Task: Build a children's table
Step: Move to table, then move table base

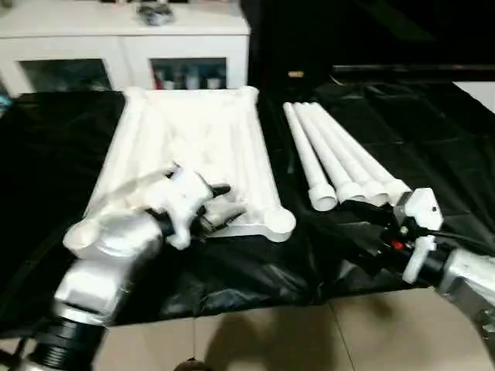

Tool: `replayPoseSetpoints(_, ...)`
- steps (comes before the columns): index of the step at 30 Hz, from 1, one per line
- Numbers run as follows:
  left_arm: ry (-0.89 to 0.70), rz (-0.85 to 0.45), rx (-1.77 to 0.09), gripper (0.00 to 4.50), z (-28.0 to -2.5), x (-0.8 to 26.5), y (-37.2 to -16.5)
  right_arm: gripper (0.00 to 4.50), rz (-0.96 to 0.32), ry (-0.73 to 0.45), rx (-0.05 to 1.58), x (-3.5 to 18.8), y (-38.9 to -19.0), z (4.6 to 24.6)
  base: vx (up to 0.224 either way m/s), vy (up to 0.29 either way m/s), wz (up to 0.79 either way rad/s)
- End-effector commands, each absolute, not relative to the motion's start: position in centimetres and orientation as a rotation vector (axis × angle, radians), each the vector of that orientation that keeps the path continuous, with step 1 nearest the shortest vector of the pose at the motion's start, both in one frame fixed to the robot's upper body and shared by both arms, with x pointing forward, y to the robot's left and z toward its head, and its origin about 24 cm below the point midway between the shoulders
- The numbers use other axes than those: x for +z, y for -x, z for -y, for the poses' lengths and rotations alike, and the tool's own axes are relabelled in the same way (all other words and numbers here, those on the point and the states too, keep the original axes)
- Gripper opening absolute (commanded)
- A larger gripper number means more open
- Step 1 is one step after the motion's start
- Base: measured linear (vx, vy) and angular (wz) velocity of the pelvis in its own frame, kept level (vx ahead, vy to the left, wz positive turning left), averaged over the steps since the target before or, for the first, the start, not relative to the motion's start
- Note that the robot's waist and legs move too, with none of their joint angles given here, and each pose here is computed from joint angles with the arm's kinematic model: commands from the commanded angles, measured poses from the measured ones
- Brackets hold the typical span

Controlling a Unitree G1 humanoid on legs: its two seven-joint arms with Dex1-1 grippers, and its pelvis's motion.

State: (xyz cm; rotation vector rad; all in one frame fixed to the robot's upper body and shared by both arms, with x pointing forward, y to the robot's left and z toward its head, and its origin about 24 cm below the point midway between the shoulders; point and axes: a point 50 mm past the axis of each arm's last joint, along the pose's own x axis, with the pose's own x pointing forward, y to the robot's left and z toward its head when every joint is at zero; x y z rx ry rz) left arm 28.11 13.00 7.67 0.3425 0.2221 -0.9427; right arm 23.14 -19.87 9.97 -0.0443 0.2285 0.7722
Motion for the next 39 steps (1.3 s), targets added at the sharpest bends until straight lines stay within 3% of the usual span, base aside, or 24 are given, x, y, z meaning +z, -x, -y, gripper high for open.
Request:
replayPoseSetpoints(1, -0.407, -0.23, -0.958, 3.34, -12.6, 7.6, -28.9, 4.34, -0.229, 0.073, 0.762, 10.3, -23.4, 20.3, 0.054, -0.021, 0.01)
replayPoseSetpoints(2, -0.451, -0.253, -0.976, 3.54, -12.5, 7.2, -29.3, 4.34, -0.241, 0.092, 0.776, 10.3, -23.3, 20.4, 0.059, -0.025, 0.03)
replayPoseSetpoints(7, -0.558, -0.316, -0.988, 3.54, -12.9, 6.1, -30.3, 4.34, -0.266, 0.122, 0.828, 10.3, -22.7, 20.3, 0.035, -0.011, 0.0)
replayPoseSetpoints(14, -0.558, -0.414, -1.072, 2.9, -13.3, 5.7, -30.6, 4.34, -0.319, 0.149, 0.893, 9.7, -22.0, 20.4, 0.0, 0.0, 0.0)
replayPoseSetpoints(21, -0.502, -0.4, -1.143, 2.39, -13.3, 6.4, -30.2, 4.34, -0.32, 0.162, 0.893, 9.8, -22.2, 20.8, 0.0, 0.0, 0.0)
replayPoseSetpoints(33, -0.632, -0.512, -1.036, 1.45, -14.5, 5.2, -31.1, 4.34, -0.326, 0.182, 0.915, 9.8, -22.6, 20.7, 0.0, 0.0, 0.0)
replayPoseSetpoints(39, -0.576, -0.534, -1.048, 0.94, -14.5, 5.5, -30.8, 4.34, -0.332, 0.177, 0.937, 9.8, -22.6, 20.6, 0.0, 0.0, 0.0)
